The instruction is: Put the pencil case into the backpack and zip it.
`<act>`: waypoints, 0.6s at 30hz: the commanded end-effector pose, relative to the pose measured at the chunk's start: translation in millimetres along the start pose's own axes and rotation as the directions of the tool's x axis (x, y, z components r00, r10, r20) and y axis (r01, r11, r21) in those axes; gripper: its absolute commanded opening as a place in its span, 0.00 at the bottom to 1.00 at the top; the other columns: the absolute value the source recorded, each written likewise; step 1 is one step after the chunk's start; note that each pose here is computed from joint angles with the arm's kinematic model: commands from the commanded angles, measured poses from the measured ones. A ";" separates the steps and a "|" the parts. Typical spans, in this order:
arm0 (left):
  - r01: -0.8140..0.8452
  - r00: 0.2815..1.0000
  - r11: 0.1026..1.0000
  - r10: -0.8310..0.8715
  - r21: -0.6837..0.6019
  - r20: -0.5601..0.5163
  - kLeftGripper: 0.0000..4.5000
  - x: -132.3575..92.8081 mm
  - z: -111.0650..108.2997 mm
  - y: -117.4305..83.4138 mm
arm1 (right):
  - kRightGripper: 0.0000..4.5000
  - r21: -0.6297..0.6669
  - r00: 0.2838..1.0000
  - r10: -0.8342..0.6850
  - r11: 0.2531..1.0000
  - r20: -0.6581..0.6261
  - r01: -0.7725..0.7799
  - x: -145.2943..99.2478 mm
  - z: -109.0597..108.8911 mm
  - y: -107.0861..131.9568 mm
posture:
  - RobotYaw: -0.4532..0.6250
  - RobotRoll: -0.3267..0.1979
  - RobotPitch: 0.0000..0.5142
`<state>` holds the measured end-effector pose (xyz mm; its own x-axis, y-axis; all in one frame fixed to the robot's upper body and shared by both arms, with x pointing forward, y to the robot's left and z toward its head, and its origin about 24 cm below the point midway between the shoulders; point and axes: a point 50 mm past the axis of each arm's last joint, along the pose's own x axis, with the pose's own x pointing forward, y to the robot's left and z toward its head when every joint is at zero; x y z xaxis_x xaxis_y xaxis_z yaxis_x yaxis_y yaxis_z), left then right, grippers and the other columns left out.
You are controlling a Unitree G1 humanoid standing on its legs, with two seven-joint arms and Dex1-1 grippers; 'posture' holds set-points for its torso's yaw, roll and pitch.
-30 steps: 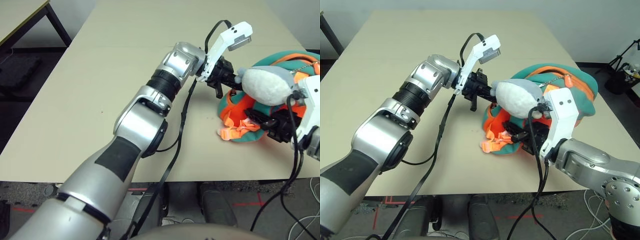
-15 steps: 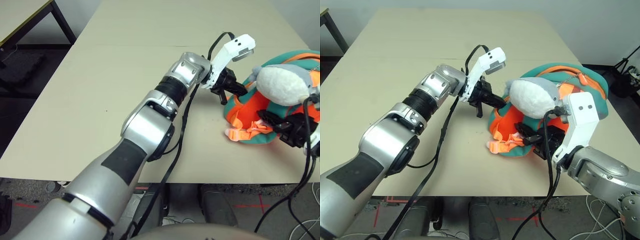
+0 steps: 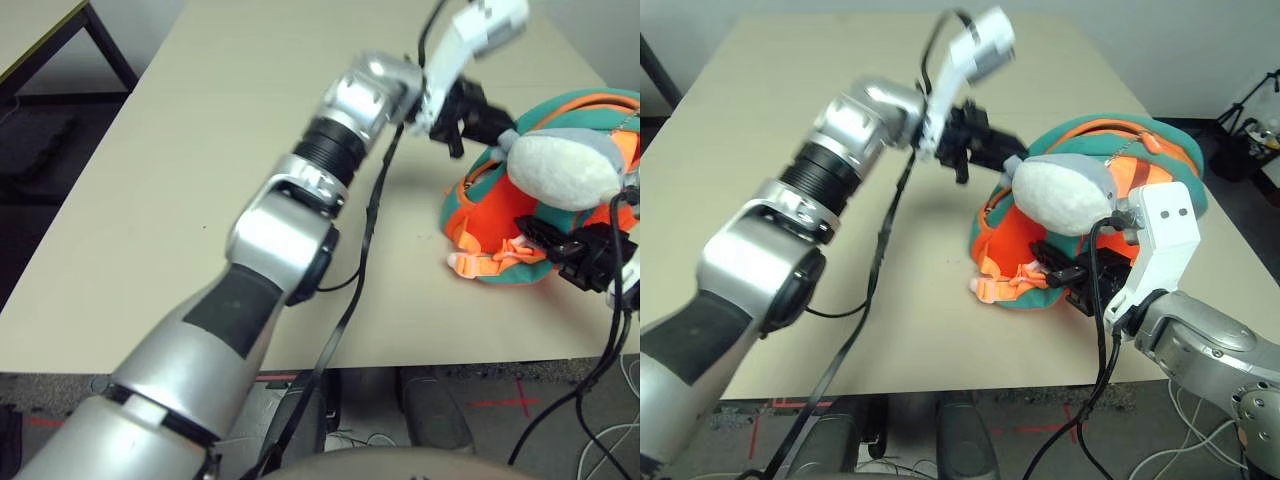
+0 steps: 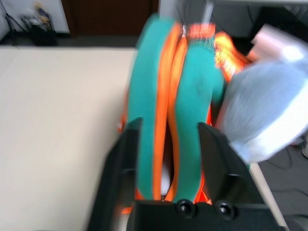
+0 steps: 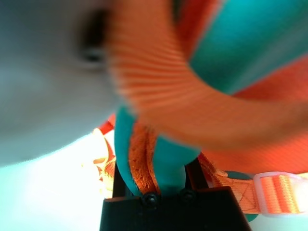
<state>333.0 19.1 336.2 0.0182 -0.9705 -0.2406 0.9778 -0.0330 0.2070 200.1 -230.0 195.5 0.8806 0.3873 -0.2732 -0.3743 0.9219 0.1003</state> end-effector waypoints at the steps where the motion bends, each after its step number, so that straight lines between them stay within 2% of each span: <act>1: 0.033 0.999 0.997 -0.035 -0.065 -0.029 0.86 -15.3 -4.4 -21.6 | 0.04 0.002 1.000 0.008 1.000 -0.019 -0.008 2.2 -2.9 -2.7 | 0.25 0.62 0.34; 3: 0.002 0.999 0.997 -0.005 -0.074 -0.046 1.00 -22.8 -9.7 -28.9 | 0.04 0.001 1.000 0.012 1.000 -0.022 -0.012 3.6 -2.4 -4.4 | 0.25 0.62 0.34; 9: -0.074 0.996 0.996 0.071 -0.048 -0.057 1.00 -28.2 -12.4 -38.7 | 0.04 -0.014 0.999 0.026 1.000 -0.020 -0.027 10.7 3.0 -9.1 | 0.27 0.62 0.35; 18: -0.017 0.995 0.988 0.032 0.155 -0.092 1.00 -0.3 -5.1 -52.2 | 0.04 -0.019 0.999 0.044 0.999 -0.015 -0.044 21.7 5.9 -11.6 | 0.27 0.62 0.37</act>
<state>287.5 28.8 321.3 0.0812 -0.9490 -0.3046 0.9511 -0.0176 0.3085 224.1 -234.4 200.0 0.8719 0.4175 -0.2561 -0.4097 0.9082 0.0856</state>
